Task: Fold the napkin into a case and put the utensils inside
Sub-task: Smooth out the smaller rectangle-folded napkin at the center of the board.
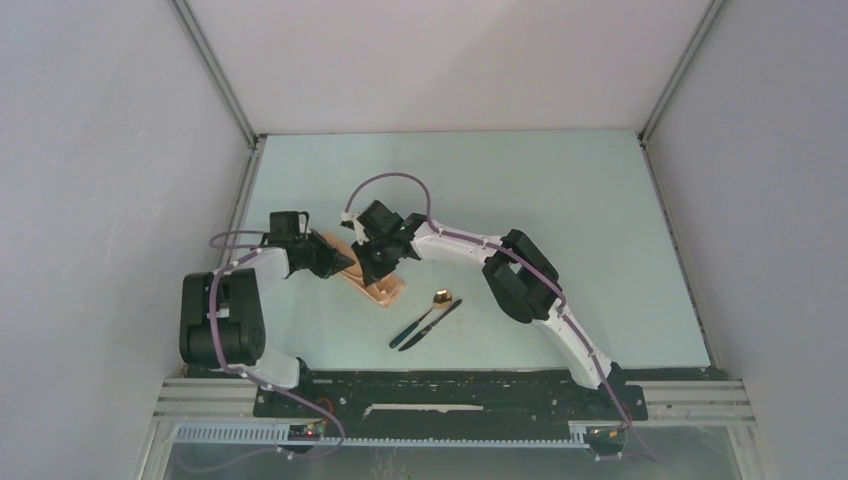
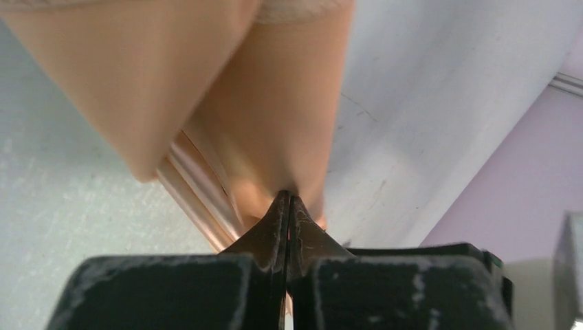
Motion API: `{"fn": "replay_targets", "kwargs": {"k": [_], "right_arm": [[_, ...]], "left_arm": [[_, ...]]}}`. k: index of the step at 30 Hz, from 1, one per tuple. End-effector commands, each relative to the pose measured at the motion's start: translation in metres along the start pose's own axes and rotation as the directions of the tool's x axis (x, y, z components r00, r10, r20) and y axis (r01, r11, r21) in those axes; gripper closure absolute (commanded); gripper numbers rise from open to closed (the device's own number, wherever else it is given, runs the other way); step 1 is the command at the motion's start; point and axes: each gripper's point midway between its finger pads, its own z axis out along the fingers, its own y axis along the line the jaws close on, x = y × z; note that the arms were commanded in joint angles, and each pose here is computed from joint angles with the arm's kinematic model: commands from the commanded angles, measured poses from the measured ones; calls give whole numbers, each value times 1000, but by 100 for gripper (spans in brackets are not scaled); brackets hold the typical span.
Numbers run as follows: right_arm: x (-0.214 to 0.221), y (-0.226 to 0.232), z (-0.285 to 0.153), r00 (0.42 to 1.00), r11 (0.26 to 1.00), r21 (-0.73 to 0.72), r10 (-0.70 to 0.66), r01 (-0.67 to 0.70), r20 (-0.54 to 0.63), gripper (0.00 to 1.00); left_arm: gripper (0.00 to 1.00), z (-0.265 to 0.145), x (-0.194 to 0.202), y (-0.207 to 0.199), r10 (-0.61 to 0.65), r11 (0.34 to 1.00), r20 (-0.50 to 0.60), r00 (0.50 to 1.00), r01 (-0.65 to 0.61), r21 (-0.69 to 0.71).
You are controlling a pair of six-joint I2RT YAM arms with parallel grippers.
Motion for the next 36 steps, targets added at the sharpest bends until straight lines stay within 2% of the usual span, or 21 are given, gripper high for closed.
{"fn": "replay_targets", "kwargs": {"k": [1,3,6,10,15,19,27,31,33,36], "right_arm": [[-21,21,-33,998,999,-41,-3,5,56,78],[-28,29,-47,998,998,-66,-3,7,66,71],[-36,41,-69,996,992,-128,7,4,84,54],[-49,55,-81,992,962,-269,78,-48,102,46],[-52,47,-57,981,925,-358,171,-129,89,48],[-48,35,-38,969,892,-408,239,-193,64,54],[8,18,-8,958,871,-415,286,-264,-8,59],[6,13,-17,976,922,-338,214,-190,35,60],[-2,12,-28,986,951,-282,153,-129,65,56],[-11,16,-45,994,989,-144,-18,34,108,47]], "left_arm": [[100,12,-2,10,31,999,-6,1000,-31,-9],[100,15,-1,22,24,999,-11,1000,-25,-38],[100,14,-1,35,21,997,-9,1000,-21,-69],[100,14,1,43,26,996,-17,1000,-27,-83],[100,15,2,48,27,996,-28,999,-29,-88],[100,14,2,48,31,996,-33,999,-34,-87],[100,14,3,44,34,996,-51,998,-37,-78],[100,14,1,43,35,996,-57,998,-39,-76],[100,13,0,41,41,996,-57,998,-45,-75],[100,11,-2,36,53,996,-63,997,-58,-71]]}}
